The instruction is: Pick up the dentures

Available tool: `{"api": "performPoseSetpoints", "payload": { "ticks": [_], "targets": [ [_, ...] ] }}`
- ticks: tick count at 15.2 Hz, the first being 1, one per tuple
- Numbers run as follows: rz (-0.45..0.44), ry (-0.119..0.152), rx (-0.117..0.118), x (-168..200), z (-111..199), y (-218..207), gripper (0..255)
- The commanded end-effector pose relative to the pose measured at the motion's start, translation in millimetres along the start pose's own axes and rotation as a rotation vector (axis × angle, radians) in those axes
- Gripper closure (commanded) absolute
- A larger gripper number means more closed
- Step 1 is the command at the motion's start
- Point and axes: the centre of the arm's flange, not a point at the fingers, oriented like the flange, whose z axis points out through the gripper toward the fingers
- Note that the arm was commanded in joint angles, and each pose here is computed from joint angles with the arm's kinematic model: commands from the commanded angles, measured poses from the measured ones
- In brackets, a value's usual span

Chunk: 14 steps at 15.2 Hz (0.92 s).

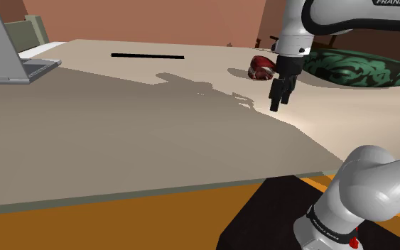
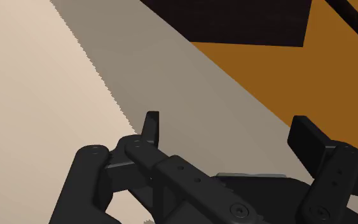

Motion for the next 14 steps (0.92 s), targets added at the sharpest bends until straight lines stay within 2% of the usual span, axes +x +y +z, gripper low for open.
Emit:
{"api": "performPoseSetpoints", "payload": {
  "ticks": [1, 14],
  "targets": [
    [0.000, 0.000, 0.000, 0, 0, 0, 0],
    [0.037, 0.264, -0.128, 34, -17, 132, 0]
  ]
}}
